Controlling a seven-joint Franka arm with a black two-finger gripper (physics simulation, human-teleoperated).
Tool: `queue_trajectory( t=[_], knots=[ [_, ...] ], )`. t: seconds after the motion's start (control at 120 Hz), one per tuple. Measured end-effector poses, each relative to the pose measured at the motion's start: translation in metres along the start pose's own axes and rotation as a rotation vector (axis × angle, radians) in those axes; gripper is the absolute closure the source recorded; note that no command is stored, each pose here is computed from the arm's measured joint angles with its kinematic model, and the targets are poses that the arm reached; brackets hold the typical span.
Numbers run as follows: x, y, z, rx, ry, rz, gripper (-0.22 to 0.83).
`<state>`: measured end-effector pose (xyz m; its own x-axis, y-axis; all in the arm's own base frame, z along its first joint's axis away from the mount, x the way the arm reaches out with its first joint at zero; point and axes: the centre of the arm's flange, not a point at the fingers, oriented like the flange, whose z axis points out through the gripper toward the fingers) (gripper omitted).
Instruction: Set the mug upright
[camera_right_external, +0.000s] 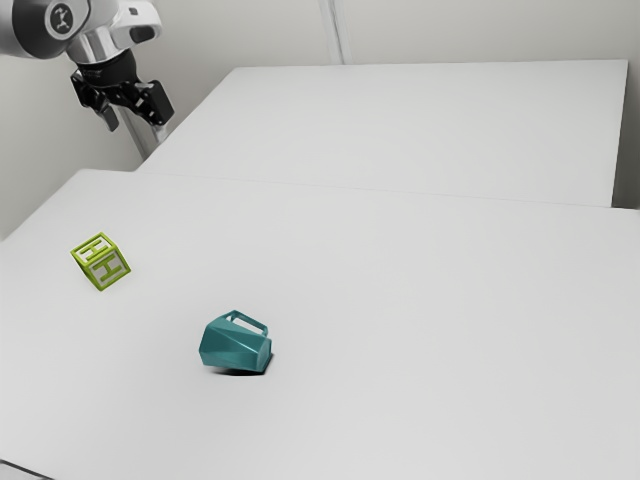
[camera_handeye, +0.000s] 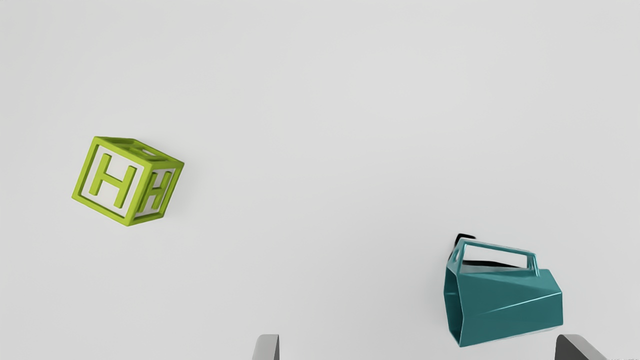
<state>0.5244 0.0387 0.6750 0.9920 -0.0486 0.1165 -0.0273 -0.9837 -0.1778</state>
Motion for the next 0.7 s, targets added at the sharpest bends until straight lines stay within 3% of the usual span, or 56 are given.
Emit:
queue_trajectory(
  t=[0.208,0.425,0.7],
  knots=[
    [0.0,0.002,0.009,-0.002,-0.011,0.02,0.0],
    [-0.001,0.0,0.064,-0.023,-0.058,0.024,0.0],
    [-0.037,-0.029,0.165,-0.335,-0.21,-0.191,0.0]
  ],
)
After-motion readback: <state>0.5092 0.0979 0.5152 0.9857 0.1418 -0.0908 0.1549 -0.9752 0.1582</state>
